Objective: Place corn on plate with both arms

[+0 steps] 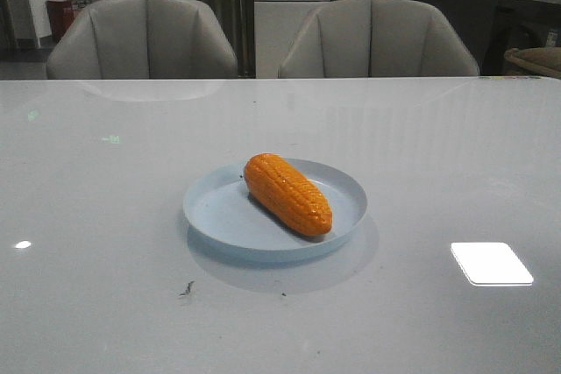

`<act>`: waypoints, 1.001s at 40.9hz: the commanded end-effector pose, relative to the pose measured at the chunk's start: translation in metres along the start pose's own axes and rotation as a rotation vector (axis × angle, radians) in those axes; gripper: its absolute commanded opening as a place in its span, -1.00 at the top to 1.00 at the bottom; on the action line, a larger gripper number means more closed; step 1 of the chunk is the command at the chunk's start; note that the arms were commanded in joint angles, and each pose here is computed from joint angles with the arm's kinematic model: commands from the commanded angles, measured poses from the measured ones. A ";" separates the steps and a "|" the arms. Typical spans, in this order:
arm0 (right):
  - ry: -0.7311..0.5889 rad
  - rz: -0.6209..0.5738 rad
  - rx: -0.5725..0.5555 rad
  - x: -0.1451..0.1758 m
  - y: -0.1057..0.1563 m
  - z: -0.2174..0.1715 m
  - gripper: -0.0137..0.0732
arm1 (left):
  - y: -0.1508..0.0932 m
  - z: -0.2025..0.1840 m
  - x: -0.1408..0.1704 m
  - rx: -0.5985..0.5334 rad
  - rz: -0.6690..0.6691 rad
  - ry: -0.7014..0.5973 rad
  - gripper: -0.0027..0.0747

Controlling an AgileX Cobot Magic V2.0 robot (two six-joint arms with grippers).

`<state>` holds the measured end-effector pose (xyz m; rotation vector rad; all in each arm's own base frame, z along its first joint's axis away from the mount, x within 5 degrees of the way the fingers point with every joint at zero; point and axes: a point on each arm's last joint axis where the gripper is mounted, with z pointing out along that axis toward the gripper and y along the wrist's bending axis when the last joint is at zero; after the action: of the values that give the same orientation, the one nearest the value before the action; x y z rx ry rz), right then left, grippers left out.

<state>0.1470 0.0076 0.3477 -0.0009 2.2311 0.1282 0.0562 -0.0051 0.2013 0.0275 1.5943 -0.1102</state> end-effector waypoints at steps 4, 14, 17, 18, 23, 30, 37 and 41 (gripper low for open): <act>-0.097 -0.007 0.004 -0.013 0.000 -0.007 -0.64 | 0.000 -0.002 -0.008 0.003 -0.031 -0.096 0.70; -0.097 -0.007 0.004 -0.013 0.000 -0.007 -0.64 | 0.000 -0.002 -0.008 0.003 -0.031 -0.096 0.70; -0.097 -0.007 0.004 -0.013 0.000 -0.007 -0.64 | 0.000 -0.002 -0.008 0.003 -0.031 -0.096 0.70; -0.097 -0.007 0.004 -0.013 0.000 -0.007 -0.64 | 0.000 -0.002 -0.008 0.003 -0.031 -0.096 0.70; -0.097 -0.007 0.004 -0.013 0.000 -0.007 -0.64 | 0.000 -0.002 -0.008 0.003 -0.031 -0.096 0.70; -0.097 -0.007 0.004 -0.013 0.000 -0.007 -0.64 | 0.000 -0.002 -0.008 0.003 -0.031 -0.096 0.70; -0.129 -0.028 0.022 -0.013 -0.001 -0.013 -0.63 | 0.000 -0.002 -0.008 0.003 -0.031 -0.096 0.70; -0.183 -0.051 0.039 -0.009 -0.001 -0.029 -0.47 | 0.000 -0.002 -0.008 0.003 -0.031 -0.096 0.70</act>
<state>0.1394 0.0059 0.3518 -0.0138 2.2010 0.0943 0.0562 -0.0052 0.2013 0.0181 1.5946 -0.1207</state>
